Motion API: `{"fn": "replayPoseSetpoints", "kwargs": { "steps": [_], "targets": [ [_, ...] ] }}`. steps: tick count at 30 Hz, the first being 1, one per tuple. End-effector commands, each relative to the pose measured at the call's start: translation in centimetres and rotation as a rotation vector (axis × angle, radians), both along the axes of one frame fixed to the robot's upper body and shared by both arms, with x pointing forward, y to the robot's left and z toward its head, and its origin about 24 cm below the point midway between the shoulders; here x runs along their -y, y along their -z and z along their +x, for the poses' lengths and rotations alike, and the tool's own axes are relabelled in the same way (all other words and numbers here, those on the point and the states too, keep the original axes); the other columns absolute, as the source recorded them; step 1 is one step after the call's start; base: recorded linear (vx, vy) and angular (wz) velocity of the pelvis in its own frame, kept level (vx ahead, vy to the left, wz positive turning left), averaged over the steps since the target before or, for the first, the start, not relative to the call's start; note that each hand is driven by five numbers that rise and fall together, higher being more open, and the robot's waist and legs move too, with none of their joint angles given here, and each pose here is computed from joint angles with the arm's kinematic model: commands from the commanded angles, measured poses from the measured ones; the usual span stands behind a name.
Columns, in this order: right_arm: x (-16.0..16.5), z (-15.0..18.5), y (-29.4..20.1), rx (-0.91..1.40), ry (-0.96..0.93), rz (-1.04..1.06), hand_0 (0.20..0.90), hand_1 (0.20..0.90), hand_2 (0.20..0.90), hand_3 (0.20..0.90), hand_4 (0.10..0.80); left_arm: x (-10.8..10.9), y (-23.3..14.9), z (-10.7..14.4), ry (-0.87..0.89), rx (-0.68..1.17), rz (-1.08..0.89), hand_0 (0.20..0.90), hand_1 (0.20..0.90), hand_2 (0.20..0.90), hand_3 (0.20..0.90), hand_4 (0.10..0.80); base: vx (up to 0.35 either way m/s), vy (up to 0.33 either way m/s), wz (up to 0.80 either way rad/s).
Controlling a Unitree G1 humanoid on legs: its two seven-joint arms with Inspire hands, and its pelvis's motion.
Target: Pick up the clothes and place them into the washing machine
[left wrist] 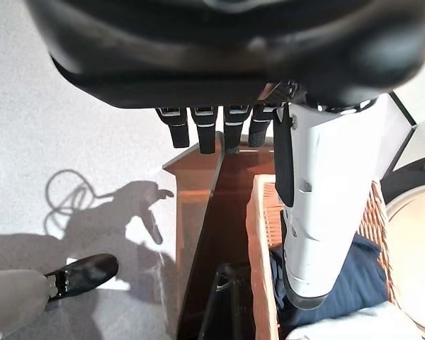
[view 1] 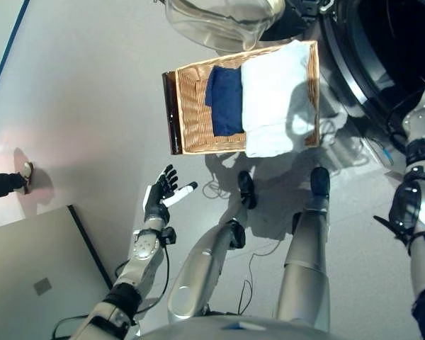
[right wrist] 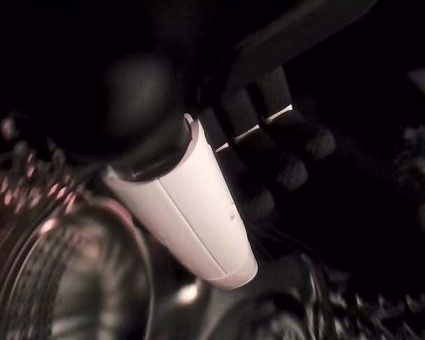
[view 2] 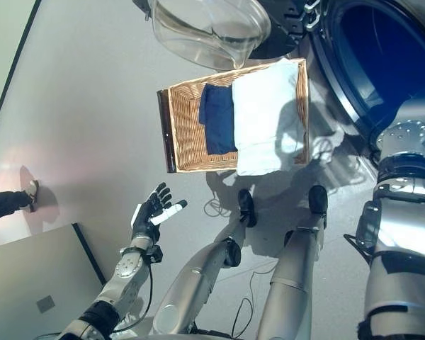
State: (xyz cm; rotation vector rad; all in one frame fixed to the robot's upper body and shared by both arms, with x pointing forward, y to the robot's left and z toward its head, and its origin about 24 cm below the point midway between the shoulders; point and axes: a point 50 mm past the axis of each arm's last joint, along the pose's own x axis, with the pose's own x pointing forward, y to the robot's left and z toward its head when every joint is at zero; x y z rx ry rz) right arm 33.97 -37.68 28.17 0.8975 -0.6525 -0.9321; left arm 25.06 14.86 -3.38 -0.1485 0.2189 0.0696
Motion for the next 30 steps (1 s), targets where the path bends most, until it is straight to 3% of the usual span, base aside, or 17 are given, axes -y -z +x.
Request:
{"fn": "replayPoseSetpoints", "kwargs": {
  "steps": [1, 9, 10, 11, 30],
  "targets": [
    [2.6, -5.6, -9.2, 0.215, 0.187, -0.235, 0.2, 0.2, 0.2, 0.2, 0.3, -3.2, -0.3, -1.0, -0.079, 0.036, 0.024, 0.9, 0.9, 0.9, 0.9, 0.8, 0.0, 0.0, 0.0],
    [3.5, -6.0, -9.1, 0.168, 0.209, -0.219, 0.2, 0.2, 0.2, 0.2, 0.3, -3.0, -0.6, -0.9, -0.063, 0.053, 0.017, 0.9, 0.9, 0.9, 0.9, 0.8, 0.0, 0.0, 0.0],
    [3.5, -5.9, -9.0, 0.159, 0.209, -0.215, 0.488, 0.488, 0.488, 0.488, 0.506, -3.0, -0.6, -0.9, -0.063, 0.054, 0.017, 0.9, 0.9, 0.9, 0.9, 0.8, 0.0, 0.0, 0.0],
    [3.6, -5.9, -8.8, 0.15, 0.208, -0.209, 0.9, 0.9, 0.9, 0.9, 0.8, -3.0, -0.6, -0.9, -0.06, 0.054, 0.019, 0.9, 0.9, 0.9, 0.9, 0.8, 0.0, 0.0, 0.0],
    [1.0, -3.0, -6.6, 0.024, 0.181, -0.237, 0.9, 0.9, 0.9, 0.9, 0.8, -3.6, -0.4, -0.8, -0.095, 0.037, 0.042, 0.9, 0.9, 0.9, 0.9, 0.8, 0.0, -0.001, 0.0]
  ]
}}
